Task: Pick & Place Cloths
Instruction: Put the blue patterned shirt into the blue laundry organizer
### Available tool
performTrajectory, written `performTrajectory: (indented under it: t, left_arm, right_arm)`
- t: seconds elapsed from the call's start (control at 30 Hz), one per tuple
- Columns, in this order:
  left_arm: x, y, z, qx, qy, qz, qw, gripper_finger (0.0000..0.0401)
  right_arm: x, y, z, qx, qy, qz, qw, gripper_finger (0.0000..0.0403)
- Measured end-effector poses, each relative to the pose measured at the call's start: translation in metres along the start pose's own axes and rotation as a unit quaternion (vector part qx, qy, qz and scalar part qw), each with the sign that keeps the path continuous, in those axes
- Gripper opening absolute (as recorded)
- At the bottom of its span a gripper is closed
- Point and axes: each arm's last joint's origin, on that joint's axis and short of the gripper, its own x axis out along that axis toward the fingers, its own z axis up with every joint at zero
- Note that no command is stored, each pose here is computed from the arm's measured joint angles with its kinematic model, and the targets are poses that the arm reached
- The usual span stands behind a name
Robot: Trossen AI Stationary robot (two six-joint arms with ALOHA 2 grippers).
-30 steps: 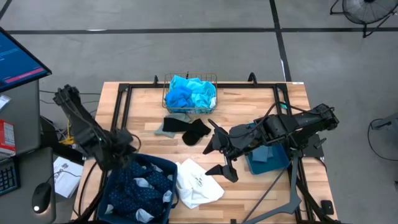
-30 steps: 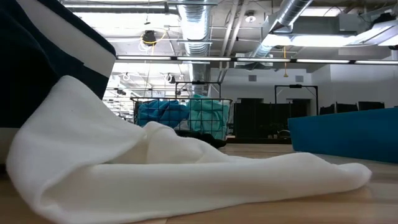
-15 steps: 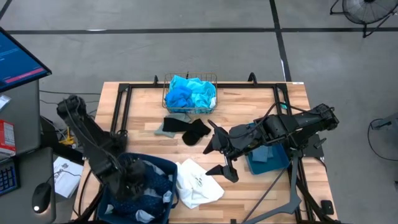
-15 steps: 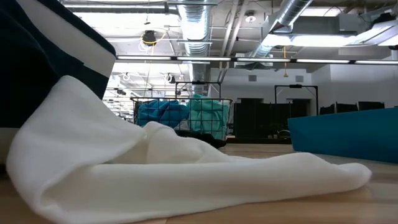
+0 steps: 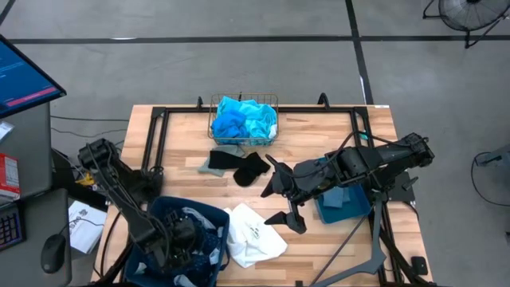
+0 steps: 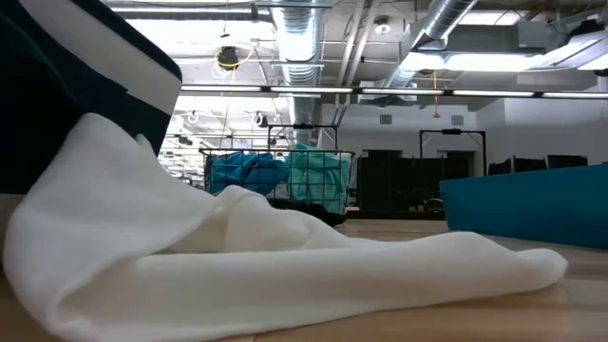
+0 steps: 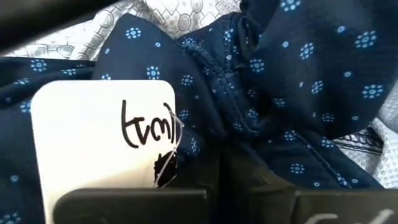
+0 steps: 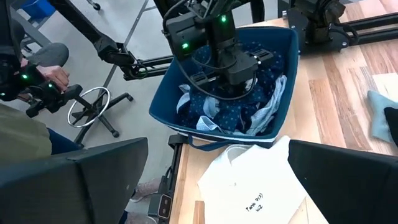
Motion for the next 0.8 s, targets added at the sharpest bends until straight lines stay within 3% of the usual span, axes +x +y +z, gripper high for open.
performTrajectory:
  t: [0.27,0.43,0.67,0.8]
  left_arm:
    - [0.001,0.001,0.0,0.001,-0.004,0.001,1.0,0.0]
    - [-0.02,0.01,0.009,-0.001,-0.045,-0.019,0.999,0.0013]
    - [-0.06,0.024,0.025,0.016,-0.078,-0.09,0.993,0.0081]
    - [-0.08,0.032,0.03,0.026,-0.063,-0.14,0.988,0.0136]
  right_arm:
    - [0.0,-0.001,-0.001,-0.01,0.007,-0.003,1.0,0.0379]
    - [0.0,-0.001,-0.001,-0.016,0.007,-0.004,1.0,0.0379]
    - [0.0,-0.001,-0.001,-0.024,0.007,-0.004,1.0,0.0379]
    - [0.0,-0.001,-0.001,-0.024,0.007,-0.004,1.0,0.0379]
